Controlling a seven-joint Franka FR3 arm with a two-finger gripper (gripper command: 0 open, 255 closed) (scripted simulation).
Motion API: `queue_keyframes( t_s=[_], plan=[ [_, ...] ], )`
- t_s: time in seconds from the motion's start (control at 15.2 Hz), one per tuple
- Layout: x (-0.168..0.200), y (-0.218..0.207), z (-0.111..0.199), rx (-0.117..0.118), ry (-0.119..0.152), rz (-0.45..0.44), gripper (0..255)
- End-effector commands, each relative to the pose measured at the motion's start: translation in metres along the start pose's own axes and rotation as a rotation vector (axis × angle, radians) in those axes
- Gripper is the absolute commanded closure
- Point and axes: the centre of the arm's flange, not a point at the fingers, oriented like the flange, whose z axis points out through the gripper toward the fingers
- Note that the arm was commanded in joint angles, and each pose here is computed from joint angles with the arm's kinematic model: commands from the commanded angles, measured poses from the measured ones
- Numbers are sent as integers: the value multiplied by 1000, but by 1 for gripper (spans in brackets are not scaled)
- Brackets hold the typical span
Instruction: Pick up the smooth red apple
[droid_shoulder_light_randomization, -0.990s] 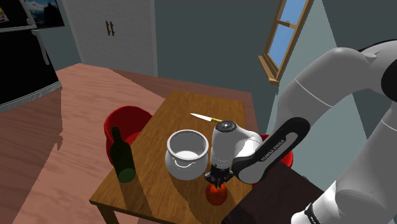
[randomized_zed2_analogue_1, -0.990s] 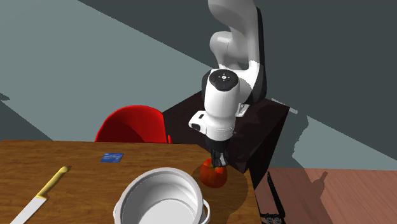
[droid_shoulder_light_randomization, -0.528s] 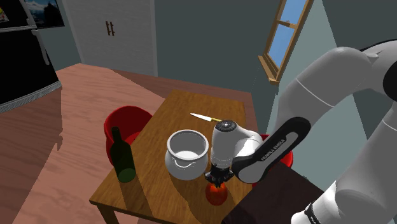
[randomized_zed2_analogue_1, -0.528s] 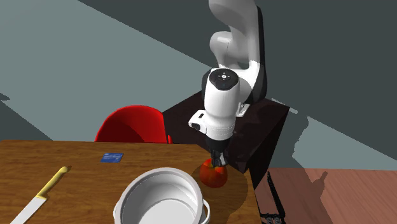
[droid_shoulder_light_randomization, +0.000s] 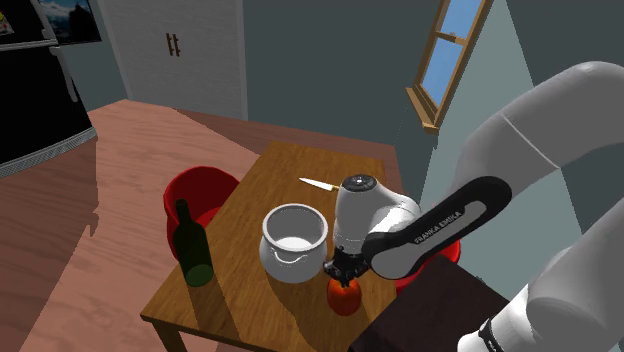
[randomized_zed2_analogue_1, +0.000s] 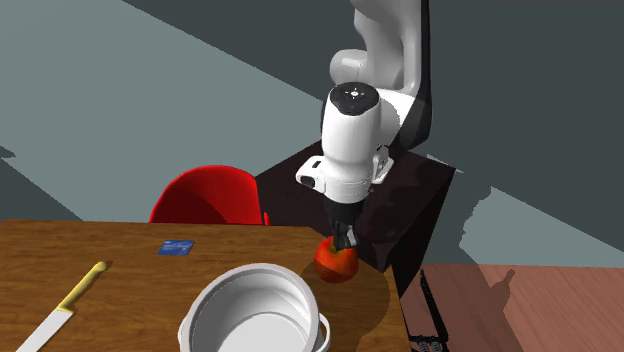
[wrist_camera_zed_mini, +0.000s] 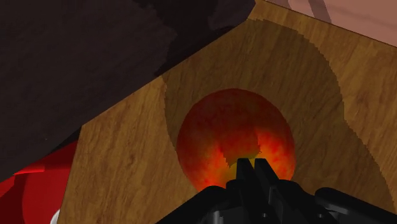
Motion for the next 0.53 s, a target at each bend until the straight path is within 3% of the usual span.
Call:
queue_keyframes(
  t_s=[0.0,0.46],
  plan=[
    [0,1,-10,0,-1,0,255],
    [-1,3,-37,0,-1,0,255]
  ],
)
